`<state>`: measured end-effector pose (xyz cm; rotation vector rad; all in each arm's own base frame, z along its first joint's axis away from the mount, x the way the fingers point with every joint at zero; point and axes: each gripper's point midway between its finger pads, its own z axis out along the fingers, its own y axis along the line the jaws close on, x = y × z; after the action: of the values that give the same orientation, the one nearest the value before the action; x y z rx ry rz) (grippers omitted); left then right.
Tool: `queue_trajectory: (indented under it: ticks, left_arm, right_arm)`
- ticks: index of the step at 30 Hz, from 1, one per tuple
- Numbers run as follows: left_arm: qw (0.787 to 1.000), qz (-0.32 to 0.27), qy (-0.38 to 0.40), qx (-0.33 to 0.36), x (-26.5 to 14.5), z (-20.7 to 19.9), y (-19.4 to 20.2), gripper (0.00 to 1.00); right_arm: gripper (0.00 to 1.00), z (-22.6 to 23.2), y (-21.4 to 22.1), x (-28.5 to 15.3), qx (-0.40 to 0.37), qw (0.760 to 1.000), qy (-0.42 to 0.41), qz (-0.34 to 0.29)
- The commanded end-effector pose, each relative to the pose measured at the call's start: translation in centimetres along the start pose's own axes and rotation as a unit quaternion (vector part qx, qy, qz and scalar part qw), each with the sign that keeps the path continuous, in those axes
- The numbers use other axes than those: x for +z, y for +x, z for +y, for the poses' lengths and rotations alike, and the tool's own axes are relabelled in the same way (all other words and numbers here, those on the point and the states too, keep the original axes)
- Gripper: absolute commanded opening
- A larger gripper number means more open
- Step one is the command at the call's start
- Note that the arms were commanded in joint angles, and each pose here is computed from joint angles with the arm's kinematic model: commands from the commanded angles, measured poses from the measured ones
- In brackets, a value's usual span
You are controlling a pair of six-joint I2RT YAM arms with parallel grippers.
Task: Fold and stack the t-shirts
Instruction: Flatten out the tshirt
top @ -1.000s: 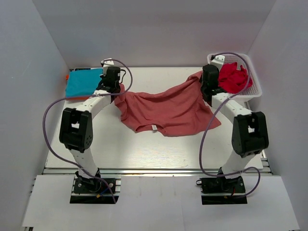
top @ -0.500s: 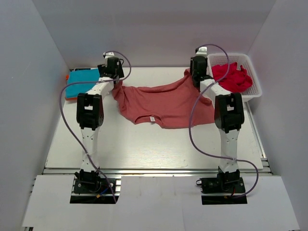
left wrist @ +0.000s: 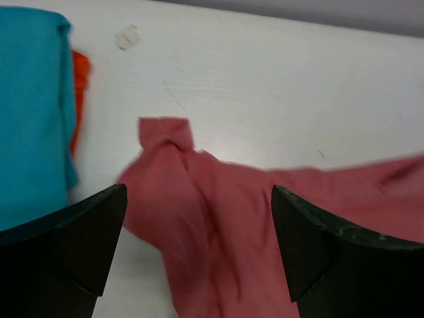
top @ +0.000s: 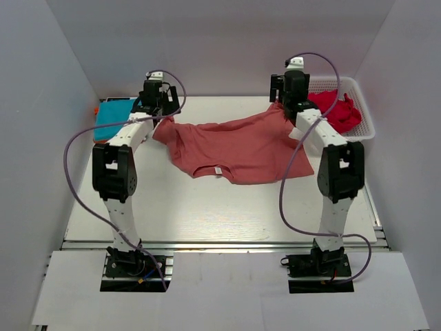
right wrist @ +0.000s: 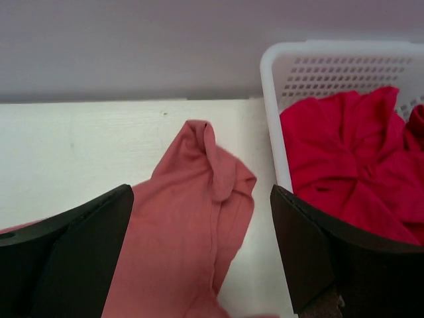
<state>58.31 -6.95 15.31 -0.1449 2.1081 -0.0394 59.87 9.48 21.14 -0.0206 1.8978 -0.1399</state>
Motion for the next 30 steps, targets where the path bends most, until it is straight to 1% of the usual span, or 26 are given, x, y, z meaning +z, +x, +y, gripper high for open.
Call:
queue_trajectory:
  ticks: [1,2,3,4,5,6,8,9,12,14,15,16,17,18,19,20,21,22,24,25,26,27,28,30]
  left_arm:
    - [0.993,0.011,0.114,-0.014,-5.0,-4.2,0.6,0.99]
    - [0.99,0.033,0.138,-0.011,-5.3,-5.0,3.4,0.99]
    - [0.988,0.033,0.152,-0.015,-6.2,-5.7,3.8,0.99]
    - [0.986,0.041,0.157,-0.027,-6.4,-5.8,4.7,0.99]
    - [0.981,0.061,0.18,-0.024,-6.6,-6.7,6.9,0.99]
    - [0.979,0.07,0.19,-0.029,-6.7,-7.0,7.7,0.99]
    - [0.974,0.089,0.205,-0.033,-6.7,-7.7,9.4,0.99]
    - [0.974,0.095,0.204,-0.033,-6.4,-7.7,9.9,0.99]
    - [0.973,0.14,0.179,-0.039,-5.3,-6.9,12.7,0.99]
    - [0.976,0.147,0.157,-0.037,-4.4,-6.2,13.6,0.99]
    - [0.977,0.15,0.151,-0.036,-4.1,-6.0,14.0,0.99]
    - [0.977,0.154,0.145,-0.036,-3.8,-5.8,14.5,0.99]
    - [0.978,0.153,0.14,-0.035,-3.4,-5.8,14.0,0.99]
    - [0.976,0.17,0.134,-0.039,-3.0,-5.7,15.0,0.99]
    - [0.977,0.164,0.127,-0.042,-2.5,-5.2,14.4,0.99]
    - [0.978,0.164,0.12,-0.041,-2.0,-5.0,14.6,0.99]
    - [0.978,0.165,0.12,-0.041,-1.7,-5.1,14.7,0.99]
    - [0.979,0.167,0.113,-0.04,-0.7,-5.1,14.7,0.99]
    - [0.979,0.171,0.106,-0.035,0.4,-5.0,14.8,0.99]
    - [0.983,0.154,0.09,-0.033,1.3,-4.7,13.6,0.99]
    - [0.983,0.162,0.084,-0.022,2.3,-4.9,14.8,0.99]
    - [0.983,0.16,0.086,-0.017,3.0,-5.1,14.7,0.99]
    - [0.982,0.152,0.114,-0.018,3.5,-6.8,13.5,0.99]
    - [0.978,0.151,0.139,-0.021,5.6,-8.3,13.2,0.99]
  right_arm:
    - [0.9,0.5,0.4,-4.2,0.048,0.998,-0.035,0.033]
    - [0.9,0.8,2.2,-5.1,0.061,0.996,-0.045,0.057]
    - [0.9,1.3,2.1,-5.8,0.083,0.993,-0.064,0.059]
    - [0.9,1.6,4.2,-6.2,0.088,0.99,-0.068,0.083]
    - [0.9,2.5,5.9,-7.0,0.094,0.985,-0.093,0.107]
    - [0.9,2.8,7.3,-7.4,0.112,0.981,-0.098,0.126]
    - [0.9,3.3,9.1,-8.0,0.124,0.975,-0.107,0.149]
    - [0.9,3.5,10.2,-8.2,0.131,0.972,-0.108,0.164]
    - [0.9,4.2,13.1,-8.7,0.135,0.961,-0.119,0.21]
    - [0.9,4.3,15.5,-9.4,0.134,0.954,-0.115,0.243]
    - [0.9,4.1,17.5,-9.8,0.131,0.949,-0.109,0.266]
    - [0.9,4.2,18.1,-10.0,0.14,0.945,-0.104,0.278]
    - [0.9,4.1,19.6,-10.6,0.138,0.94,-0.102,0.296]
    - [0.9,4.2,20.8,-11.6,0.142,0.932,-0.106,0.317]
    - [0.9,4.3,21.5,-12.0,0.149,0.927,-0.105,0.327]
    - [0.9,4.2,24.0,-13.5,0.144,0.918,-0.105,0.354]
    - [0.9,4.4,23.7,-14.0,0.149,0.919,-0.111,0.349]
    - [0.88,4.9,24.2,-14.7,0.162,0.911,-0.119,0.359]
    - [0.88,5.2,26.4,-17.3,0.169,0.896,-0.133,0.389]
    - [0.88,5.8,26.3,-18.2,0.169,0.893,-0.15,0.39]
    - [0.88,6.4,26.9,-19.6,0.165,0.886,-0.171,0.397]
    - [0.88,7.2,27.1,-20.6,0.158,0.883,-0.188,0.401]
    - [0.88,7.5,27.8,-22.0,0.155,0.874,-0.199,0.415]
    - [0.86,9.1,28.7,-24.6,0.117,0.863,-0.242,0.428]
